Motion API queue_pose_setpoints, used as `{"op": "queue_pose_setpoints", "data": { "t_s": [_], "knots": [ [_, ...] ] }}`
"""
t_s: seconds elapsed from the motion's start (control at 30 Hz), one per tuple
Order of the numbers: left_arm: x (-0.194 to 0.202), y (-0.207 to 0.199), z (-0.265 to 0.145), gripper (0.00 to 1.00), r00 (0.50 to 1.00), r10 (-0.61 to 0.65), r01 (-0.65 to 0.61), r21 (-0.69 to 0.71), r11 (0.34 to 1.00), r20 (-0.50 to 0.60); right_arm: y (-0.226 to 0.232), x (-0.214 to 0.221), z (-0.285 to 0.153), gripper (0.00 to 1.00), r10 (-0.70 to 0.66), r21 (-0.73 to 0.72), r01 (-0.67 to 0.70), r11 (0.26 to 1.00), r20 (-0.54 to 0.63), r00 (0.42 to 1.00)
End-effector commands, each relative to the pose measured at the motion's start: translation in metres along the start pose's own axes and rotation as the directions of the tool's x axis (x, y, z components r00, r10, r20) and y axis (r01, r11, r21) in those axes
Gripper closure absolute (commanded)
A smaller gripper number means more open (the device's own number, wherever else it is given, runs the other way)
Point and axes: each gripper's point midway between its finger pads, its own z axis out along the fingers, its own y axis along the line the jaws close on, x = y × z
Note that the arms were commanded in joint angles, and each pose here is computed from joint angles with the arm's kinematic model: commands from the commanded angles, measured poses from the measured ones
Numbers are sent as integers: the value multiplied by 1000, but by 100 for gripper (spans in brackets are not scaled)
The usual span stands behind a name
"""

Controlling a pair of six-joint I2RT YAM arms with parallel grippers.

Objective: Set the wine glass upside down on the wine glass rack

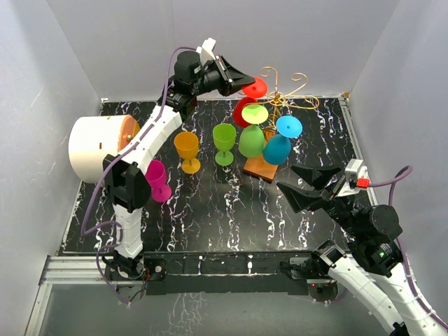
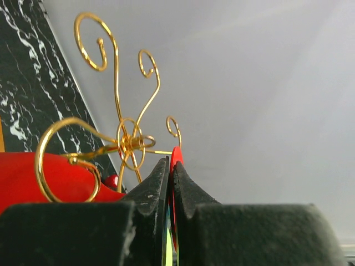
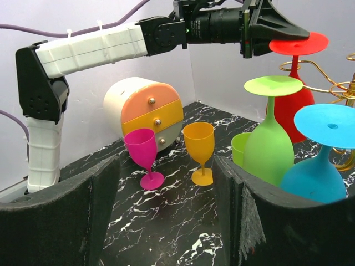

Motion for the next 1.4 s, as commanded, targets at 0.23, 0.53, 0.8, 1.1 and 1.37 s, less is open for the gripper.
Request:
{"op": "queue_pose_setpoints", "data": {
  "t_s": [0.23, 0.53, 0.8, 1.1, 1.37],
  "knots": [
    [-29, -22, 9, 100, 995, 80, -82, 29, 996, 68, 0, -20, 5, 35, -2, 10, 2, 1000, 59, 998],
    [-45, -13, 4, 100, 986, 110, -107, -31, 994, 125, 1, -20, 5, 35, 2, 3, -2, 1000, 55, 998],
    [-59, -5, -12, 100, 975, 121, -107, -82, 991, 184, 2, -18, 5, 35, 4, -3, -4, 1000, 57, 998],
    [-60, 1, -18, 100, 977, 109, -91, -100, 991, 184, 2, -17, 9, 35, 11, -9, -11, 1000, 53, 999],
    [-52, -6, -26, 100, 980, 98, -85, -76, 993, 174, 1, -16, 8, 35, 15, -3, -15, 1000, 54, 998]
  ]
}}
